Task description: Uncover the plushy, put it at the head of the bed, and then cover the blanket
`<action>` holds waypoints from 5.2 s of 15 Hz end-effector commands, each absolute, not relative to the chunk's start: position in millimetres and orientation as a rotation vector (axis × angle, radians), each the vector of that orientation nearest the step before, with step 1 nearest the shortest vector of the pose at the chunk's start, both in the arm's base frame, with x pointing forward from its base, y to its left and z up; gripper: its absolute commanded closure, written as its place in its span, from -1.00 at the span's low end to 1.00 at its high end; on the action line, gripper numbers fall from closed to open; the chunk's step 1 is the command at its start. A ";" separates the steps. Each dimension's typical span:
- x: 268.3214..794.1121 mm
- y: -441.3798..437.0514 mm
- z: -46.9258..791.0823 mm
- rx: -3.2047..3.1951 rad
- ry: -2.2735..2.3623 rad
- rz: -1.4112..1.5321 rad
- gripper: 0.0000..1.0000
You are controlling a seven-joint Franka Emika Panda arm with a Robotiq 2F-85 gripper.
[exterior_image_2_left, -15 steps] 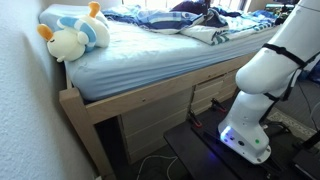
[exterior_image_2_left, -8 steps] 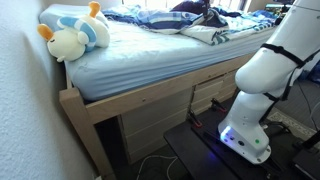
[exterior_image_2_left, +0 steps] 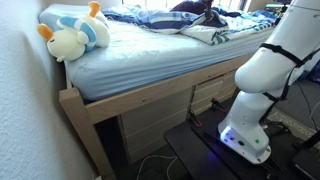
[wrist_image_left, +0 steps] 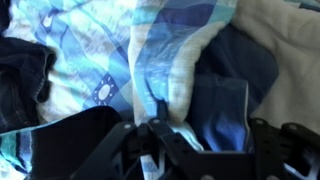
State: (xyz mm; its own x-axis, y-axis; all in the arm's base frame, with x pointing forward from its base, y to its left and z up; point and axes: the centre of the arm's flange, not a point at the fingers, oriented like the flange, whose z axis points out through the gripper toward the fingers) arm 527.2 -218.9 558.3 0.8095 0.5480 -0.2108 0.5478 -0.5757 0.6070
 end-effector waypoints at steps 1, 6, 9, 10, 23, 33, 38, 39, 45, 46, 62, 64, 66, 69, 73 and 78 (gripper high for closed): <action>523.2 -208.3 572.5 2.289 0.800 -0.001 0.37; 525.8 -189.6 577.8 2.304 0.808 0.018 1.00; 527.2 -170.5 575.8 2.316 0.844 -0.002 0.96; 526.9 -160.1 577.5 2.326 0.866 -0.009 0.96; 505.1 -32.9 684.0 2.389 0.953 0.012 0.96; 514.6 57.0 745.7 2.337 1.072 0.025 0.96; 514.0 70.8 733.3 2.335 1.082 0.058 0.85; 517.5 72.9 734.0 2.337 1.087 0.065 0.85; 524.4 81.0 731.5 2.332 1.128 0.064 0.96; 527.7 90.9 727.1 2.325 1.158 0.060 0.96; 539.7 256.2 661.6 2.380 1.659 0.118 0.96; 539.1 269.2 647.5 2.439 1.740 0.119 0.96; 539.6 282.5 638.1 2.488 1.821 0.139 0.96; 542.5 299.9 629.4 2.528 1.934 0.168 0.96; 545.6 306.8 647.4 2.515 2.005 0.199 0.96; 523.3 307.5 693.4 2.496 2.080 0.256 0.96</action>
